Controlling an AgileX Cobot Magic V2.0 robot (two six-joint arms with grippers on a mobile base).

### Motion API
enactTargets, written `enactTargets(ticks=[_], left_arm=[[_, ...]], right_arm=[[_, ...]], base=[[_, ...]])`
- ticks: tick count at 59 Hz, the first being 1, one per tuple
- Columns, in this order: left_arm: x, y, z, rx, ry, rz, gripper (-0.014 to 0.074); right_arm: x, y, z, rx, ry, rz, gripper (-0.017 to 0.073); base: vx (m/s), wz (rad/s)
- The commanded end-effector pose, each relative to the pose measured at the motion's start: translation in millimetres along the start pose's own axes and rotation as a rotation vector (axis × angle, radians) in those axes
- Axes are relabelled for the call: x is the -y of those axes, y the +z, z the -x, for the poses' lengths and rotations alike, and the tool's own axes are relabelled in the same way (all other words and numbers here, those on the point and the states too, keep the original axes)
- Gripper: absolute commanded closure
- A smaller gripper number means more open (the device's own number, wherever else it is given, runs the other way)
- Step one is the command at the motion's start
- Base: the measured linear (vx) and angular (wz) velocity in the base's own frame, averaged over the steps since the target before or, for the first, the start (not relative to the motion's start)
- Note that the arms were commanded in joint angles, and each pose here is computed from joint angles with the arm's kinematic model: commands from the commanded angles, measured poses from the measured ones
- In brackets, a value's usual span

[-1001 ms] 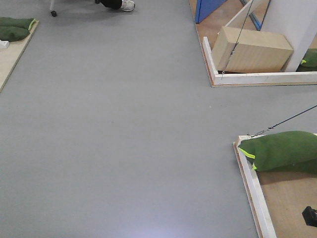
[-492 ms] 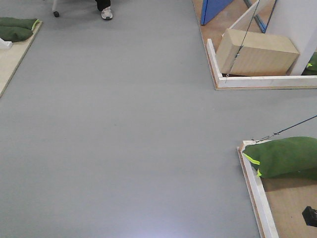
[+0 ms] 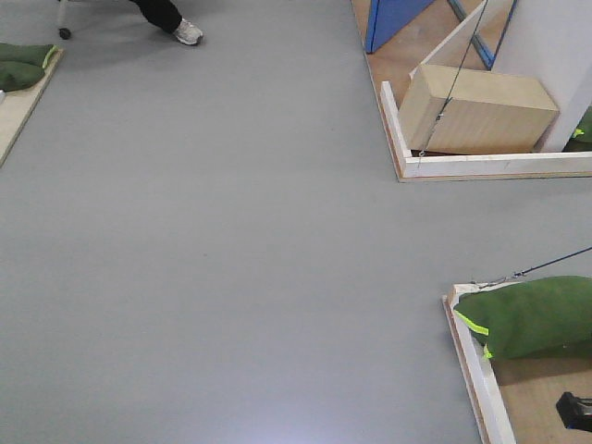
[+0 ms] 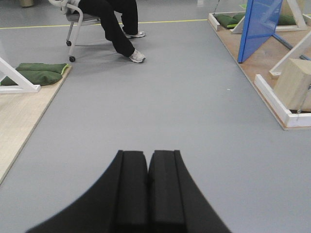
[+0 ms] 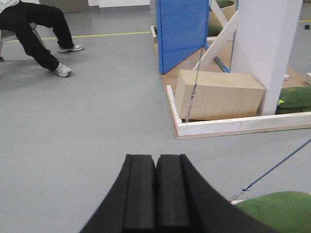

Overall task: Move to blue door and open it
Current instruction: 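Drive the base forward toward the blue panel and wooden platform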

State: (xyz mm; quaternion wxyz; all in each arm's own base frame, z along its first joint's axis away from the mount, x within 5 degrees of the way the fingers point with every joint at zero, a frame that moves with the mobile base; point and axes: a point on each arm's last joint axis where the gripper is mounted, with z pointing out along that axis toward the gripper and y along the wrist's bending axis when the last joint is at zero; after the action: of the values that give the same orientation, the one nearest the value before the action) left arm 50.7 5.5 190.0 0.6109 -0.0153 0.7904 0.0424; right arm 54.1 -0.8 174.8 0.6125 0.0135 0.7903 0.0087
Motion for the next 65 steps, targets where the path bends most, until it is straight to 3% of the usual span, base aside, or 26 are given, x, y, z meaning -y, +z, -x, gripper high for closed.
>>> enactTargets(ticks=[1,19,65], left_arm=[[-0.8,-5.3,16.2,0.125,-0.012,0.01,0.0521],[-0.8,-5.3,16.2,0.125,-0.012,0.01,0.0521],[-0.9,-5.1,16.2,0.123,-0.012,0.01,0.0521]], right_arm=[[-2.0,-1.8,8.0,0.099,-0.015,0.033,0.0551],[0.1,-1.8,8.1,0.1,-0.008,-0.005,0.0551],[0.1,-1.5,7.9,0.096,-0.008,-0.005,0.0551]], base=[[0.26,-0.13],[0.33,-0.05],[0.5,-0.01]])
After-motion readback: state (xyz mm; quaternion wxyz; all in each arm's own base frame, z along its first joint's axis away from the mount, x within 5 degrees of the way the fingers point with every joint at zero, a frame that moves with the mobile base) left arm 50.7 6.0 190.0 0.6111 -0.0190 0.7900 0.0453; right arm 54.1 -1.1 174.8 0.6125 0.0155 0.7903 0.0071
